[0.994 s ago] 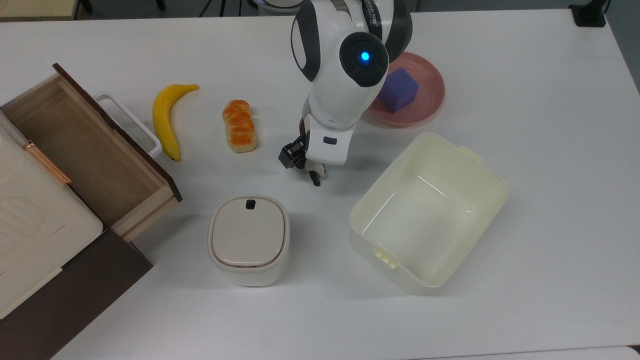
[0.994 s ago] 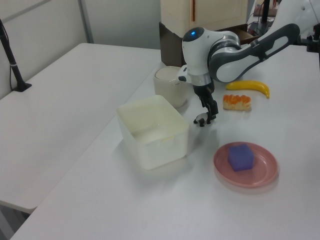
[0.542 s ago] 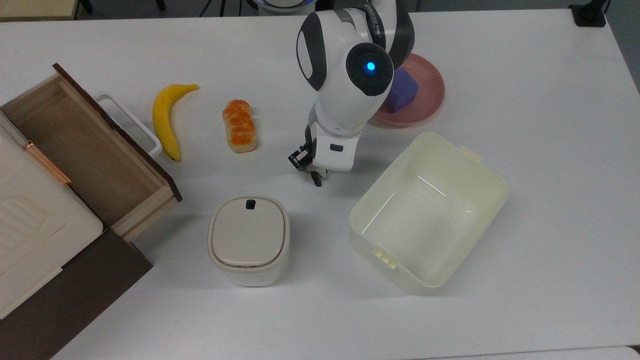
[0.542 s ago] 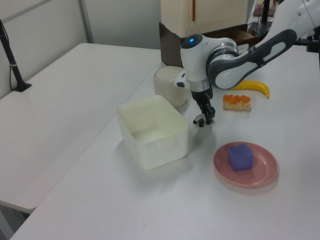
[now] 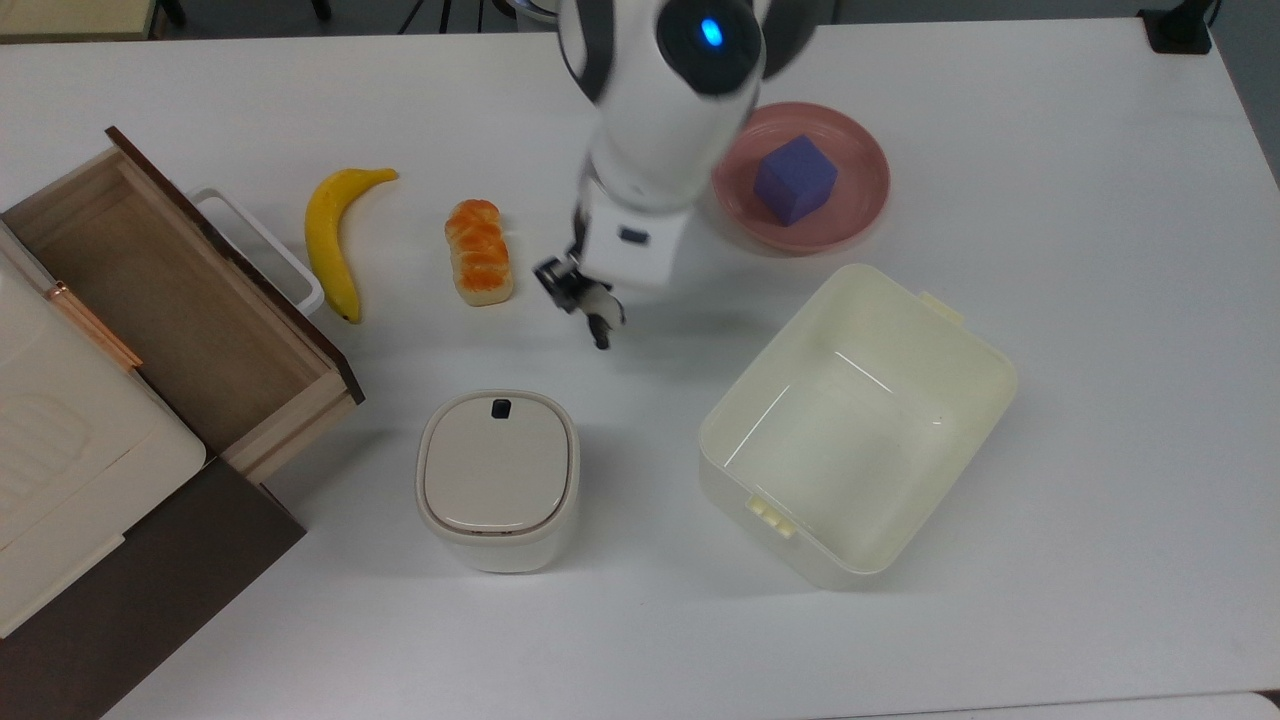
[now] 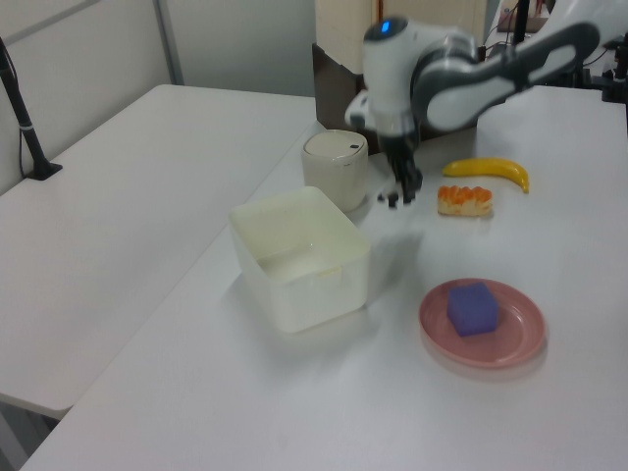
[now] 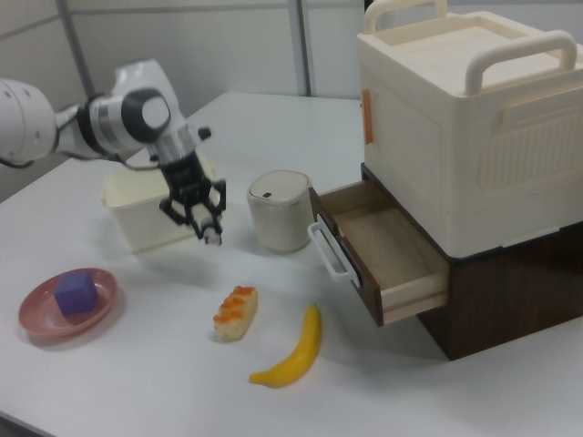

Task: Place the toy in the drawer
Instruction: 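Lift the panda toy and carry it over the open drawer, then lower the panda toy into the drawer and open the gripper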

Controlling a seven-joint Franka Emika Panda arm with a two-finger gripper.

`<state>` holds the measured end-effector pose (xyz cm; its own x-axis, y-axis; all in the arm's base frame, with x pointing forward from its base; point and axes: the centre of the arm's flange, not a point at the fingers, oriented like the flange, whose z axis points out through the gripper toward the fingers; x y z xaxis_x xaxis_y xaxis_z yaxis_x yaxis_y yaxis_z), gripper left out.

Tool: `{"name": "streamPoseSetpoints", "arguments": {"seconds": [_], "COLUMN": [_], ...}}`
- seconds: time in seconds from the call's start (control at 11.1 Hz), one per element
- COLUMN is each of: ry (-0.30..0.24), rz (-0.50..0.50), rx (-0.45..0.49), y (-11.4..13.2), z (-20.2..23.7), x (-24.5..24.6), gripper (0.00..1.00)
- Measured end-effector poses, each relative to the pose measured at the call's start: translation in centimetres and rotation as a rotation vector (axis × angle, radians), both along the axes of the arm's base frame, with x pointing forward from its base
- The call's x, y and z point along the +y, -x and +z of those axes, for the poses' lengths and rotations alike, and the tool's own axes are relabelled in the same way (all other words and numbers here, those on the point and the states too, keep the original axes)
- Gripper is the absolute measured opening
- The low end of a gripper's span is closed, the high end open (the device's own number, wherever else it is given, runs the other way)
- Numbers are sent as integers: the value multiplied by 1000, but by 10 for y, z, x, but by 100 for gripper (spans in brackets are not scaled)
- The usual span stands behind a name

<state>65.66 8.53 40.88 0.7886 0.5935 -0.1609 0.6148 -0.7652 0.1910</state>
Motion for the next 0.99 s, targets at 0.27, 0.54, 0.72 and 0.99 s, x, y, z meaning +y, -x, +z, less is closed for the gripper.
{"name": "streamPoseSetpoints", "arguments": {"seconds": [0.27,0.54,0.72,0.99], "ry": [-10,20,31,-23], "rz": [-94,-179,-195,-260], "rx": [-124,-196,-205,-295], "y": [4,9,15,16], "z": [82,127,135,135], "x": [-62,-144,-204,-260], "gripper": [41,41,41,41]}}
